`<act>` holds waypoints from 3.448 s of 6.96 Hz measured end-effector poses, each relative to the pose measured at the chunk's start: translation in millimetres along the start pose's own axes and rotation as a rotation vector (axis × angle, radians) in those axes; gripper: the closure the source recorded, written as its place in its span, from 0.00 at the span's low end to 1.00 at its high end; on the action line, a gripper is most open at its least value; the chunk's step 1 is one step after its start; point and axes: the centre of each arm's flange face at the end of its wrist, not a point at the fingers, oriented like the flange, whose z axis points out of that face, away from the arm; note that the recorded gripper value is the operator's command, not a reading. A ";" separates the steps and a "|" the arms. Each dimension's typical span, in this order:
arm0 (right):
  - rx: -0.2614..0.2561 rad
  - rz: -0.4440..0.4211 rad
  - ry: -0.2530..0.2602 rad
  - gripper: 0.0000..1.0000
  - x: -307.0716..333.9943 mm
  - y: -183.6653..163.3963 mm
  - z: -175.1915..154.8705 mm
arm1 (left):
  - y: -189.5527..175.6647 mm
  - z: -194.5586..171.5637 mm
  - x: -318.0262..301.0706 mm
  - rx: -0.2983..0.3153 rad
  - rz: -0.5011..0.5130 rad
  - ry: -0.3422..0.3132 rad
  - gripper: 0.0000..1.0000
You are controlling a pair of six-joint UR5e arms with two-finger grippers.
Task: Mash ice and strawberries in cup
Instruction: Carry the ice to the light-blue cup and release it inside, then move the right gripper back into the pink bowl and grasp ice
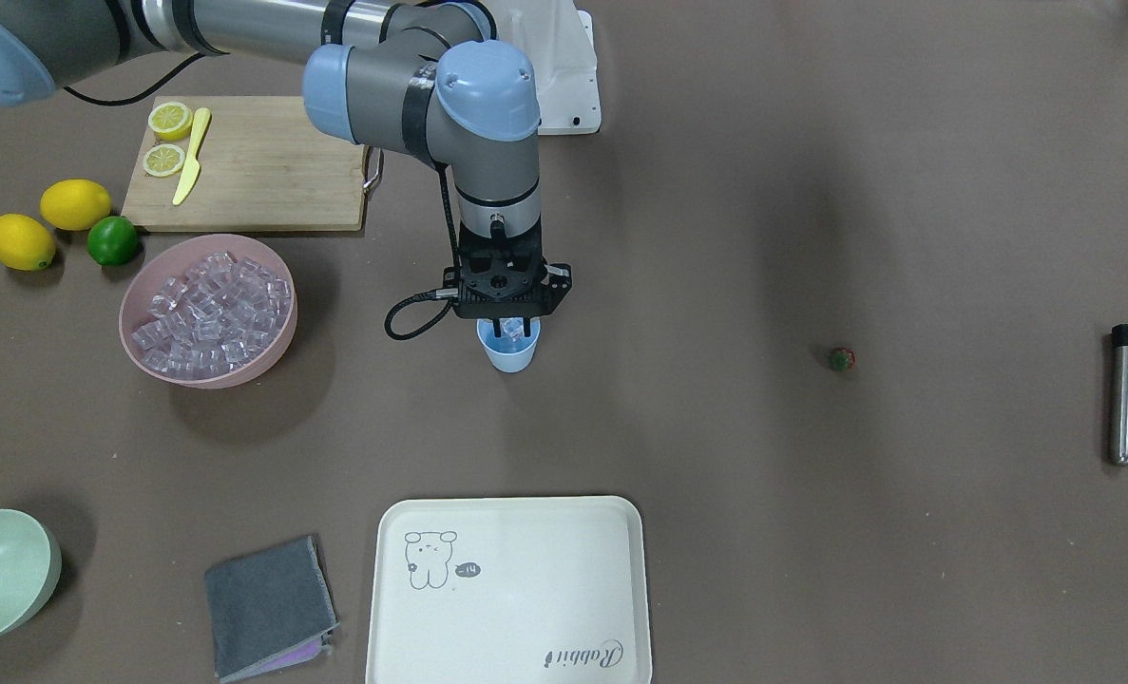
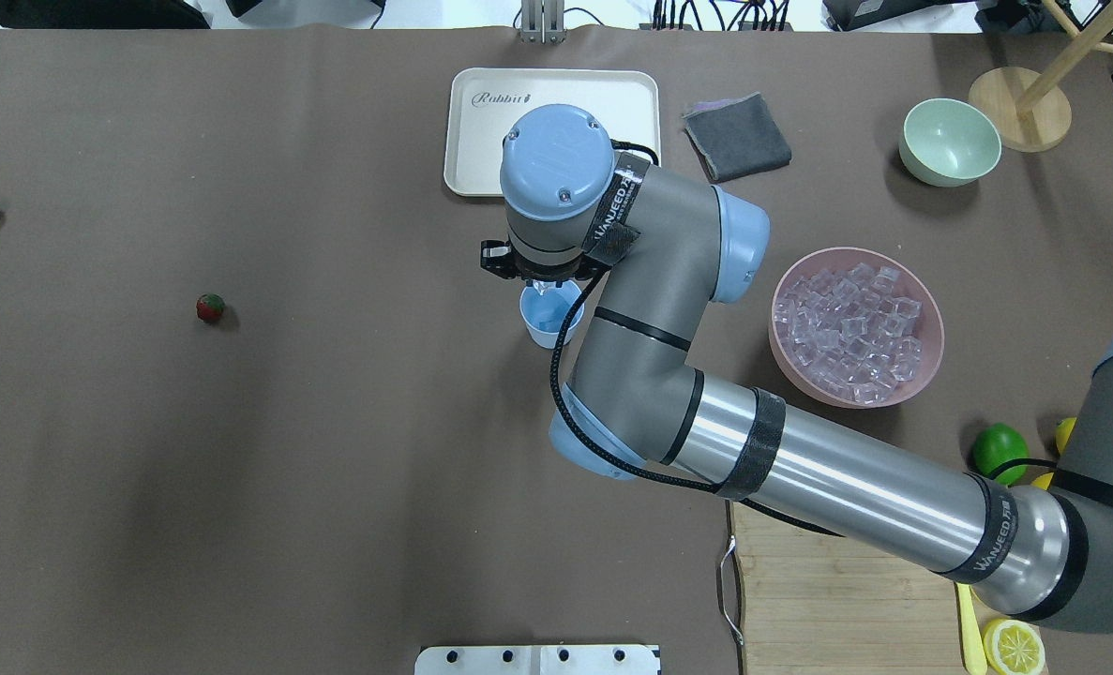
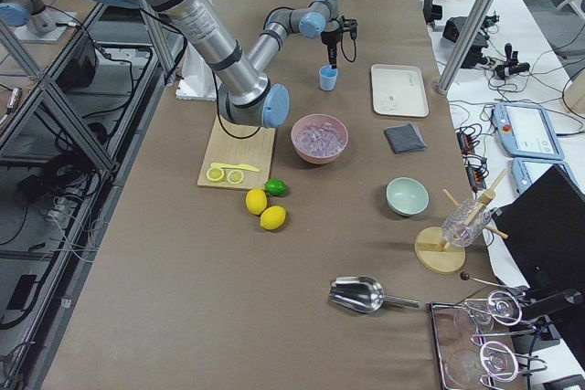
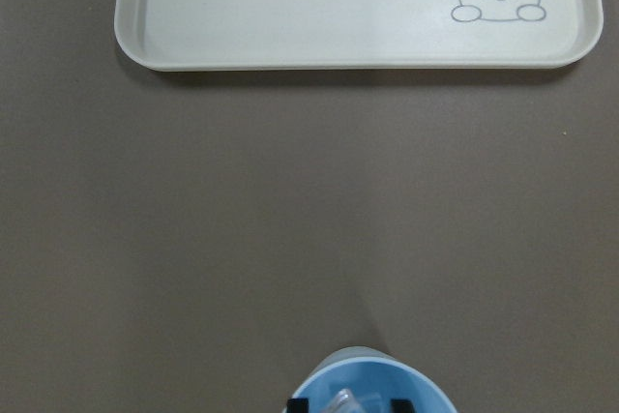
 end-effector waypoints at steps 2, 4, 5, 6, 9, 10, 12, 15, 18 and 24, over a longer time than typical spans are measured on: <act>0.001 -0.014 -0.004 0.01 3.3 1.8 1.6 | 4.5 1.9 -2.8 -0.005 -0.006 -0.001 0.02; -0.004 -0.033 -0.009 0.01 41.1 12.9 -2.5 | 5.3 2.2 -3.2 -0.004 -0.005 0.000 0.02; -0.006 -0.073 -0.009 0.01 81.9 18.1 -7.7 | 5.1 1.3 -2.2 -0.002 -0.003 0.000 0.02; -0.016 -0.131 -0.003 0.01 130.1 16.7 -14.6 | 4.5 -0.2 -0.2 0.002 0.001 0.000 0.02; -0.061 -0.279 0.059 0.04 276.7 13.9 -21.0 | 0.5 -4.1 5.5 0.012 0.011 0.002 0.02; -0.068 -0.306 0.070 0.07 308.5 18.2 -15.6 | -1.3 -5.7 8.0 0.016 0.016 0.002 0.02; -0.044 -0.334 0.039 0.25 351.5 31.9 -0.1 | -2.8 -9.0 12.8 0.021 0.022 0.008 0.02; -0.039 -0.338 0.015 0.30 360.2 37.0 5.8 | -2.8 -10.7 17.2 0.019 0.024 0.034 0.02; -0.043 -0.321 -0.004 0.30 336.5 42.5 8.7 | -2.7 -9.3 15.7 0.016 0.020 0.036 0.02; -0.021 -0.241 0.100 0.36 350.2 23.3 6.6 | 2.2 -6.5 11.4 0.010 0.012 0.037 0.02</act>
